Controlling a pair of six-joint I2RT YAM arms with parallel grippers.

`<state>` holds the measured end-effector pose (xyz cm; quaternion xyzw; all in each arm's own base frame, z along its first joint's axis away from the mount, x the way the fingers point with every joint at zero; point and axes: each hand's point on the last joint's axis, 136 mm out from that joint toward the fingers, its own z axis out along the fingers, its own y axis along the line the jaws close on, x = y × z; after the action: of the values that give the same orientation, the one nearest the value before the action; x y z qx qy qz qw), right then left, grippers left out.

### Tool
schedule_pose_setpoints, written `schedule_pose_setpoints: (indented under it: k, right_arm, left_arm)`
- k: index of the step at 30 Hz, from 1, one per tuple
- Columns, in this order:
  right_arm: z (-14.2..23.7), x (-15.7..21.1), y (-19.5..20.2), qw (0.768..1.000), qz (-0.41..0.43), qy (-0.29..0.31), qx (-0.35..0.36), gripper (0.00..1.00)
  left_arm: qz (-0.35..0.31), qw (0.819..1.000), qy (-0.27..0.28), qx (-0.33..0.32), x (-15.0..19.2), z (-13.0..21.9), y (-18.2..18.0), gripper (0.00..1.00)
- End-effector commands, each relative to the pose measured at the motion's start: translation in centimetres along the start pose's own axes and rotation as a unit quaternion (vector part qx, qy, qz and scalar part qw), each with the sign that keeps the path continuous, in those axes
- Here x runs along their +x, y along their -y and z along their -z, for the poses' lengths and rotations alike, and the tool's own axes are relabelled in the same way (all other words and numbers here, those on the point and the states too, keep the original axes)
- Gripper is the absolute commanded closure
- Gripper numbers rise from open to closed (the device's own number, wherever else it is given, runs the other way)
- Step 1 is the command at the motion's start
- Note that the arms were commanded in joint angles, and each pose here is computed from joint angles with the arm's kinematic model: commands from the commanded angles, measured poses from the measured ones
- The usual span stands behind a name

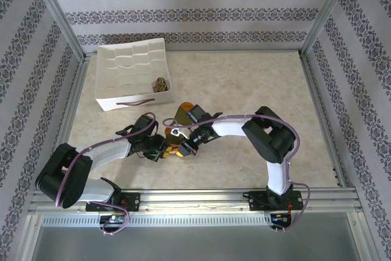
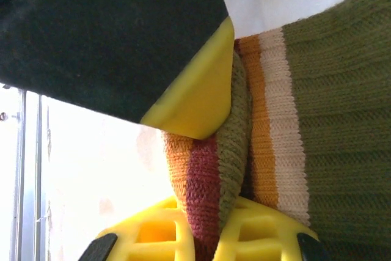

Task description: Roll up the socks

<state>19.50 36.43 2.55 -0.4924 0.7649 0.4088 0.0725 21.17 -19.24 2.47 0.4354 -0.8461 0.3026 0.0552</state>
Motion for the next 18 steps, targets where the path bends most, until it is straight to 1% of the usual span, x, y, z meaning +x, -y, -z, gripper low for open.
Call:
schedule_pose_setpoints:
  k: [1, 3, 4, 6, 7, 8, 9, 10, 14, 18]
  right_arm:
    - [0.0, 3.0, -0.2, 0.998, 0.007, -0.046, 0.03, 0.86]
    - [1.1, 2.0, -0.4, 0.995, 0.064, -0.022, 0.072, 0.73]
    - [1.8, 1.5, -0.2, 0.989, 0.095, -0.006, 0.109, 0.67]
    - [3.6, 0.1, -0.5, 0.965, 0.174, 0.047, 0.189, 0.57]
    - [4.5, -0.4, -0.8, 0.947, 0.214, 0.072, 0.228, 0.51]
    - [5.1, -0.7, -1.3, 0.932, 0.244, 0.089, 0.254, 0.47]
    - [5.5, -1.0, -1.6, 0.921, 0.26, 0.095, 0.274, 0.45]
    - [5.5, -1.0, -1.8, 0.912, 0.274, 0.087, 0.292, 0.45]
    - [3.9, -0.7, -2.6, 0.869, 0.35, 0.033, 0.348, 0.44]
    - [2.1, -1.0, -2.4, 0.845, 0.383, -0.005, 0.373, 0.48]
  left_arm:
    - [0.047, 0.989, 0.015, -0.141, -0.6, -0.8, -8.0, 0.89]
    - [0.049, 0.987, 0.013, -0.153, -0.6, -0.9, -8.2, 0.9]
    - [0.049, 0.986, 0.013, -0.157, -0.6, -0.8, -8.2, 0.9]
    - [0.049, 0.985, 0.016, -0.162, -0.7, -0.7, -8.1, 0.9]
    - [0.049, 0.985, 0.018, -0.162, -0.7, -0.6, -7.9, 0.9]
    - [0.048, 0.985, 0.02, -0.163, -0.8, -0.6, -7.8, 0.9]
    - [0.046, 0.985, 0.02, -0.162, -0.7, -0.5, -7.5, 0.9]
    - [0.046, 0.985, 0.021, -0.163, -0.8, -0.5, -7.4, 0.9]
    - [0.044, 0.985, 0.016, -0.164, -0.8, -0.6, -6.9, 0.9]
    - [0.043, 0.985, 0.014, -0.166, -0.8, -0.7, -6.7, 0.9]
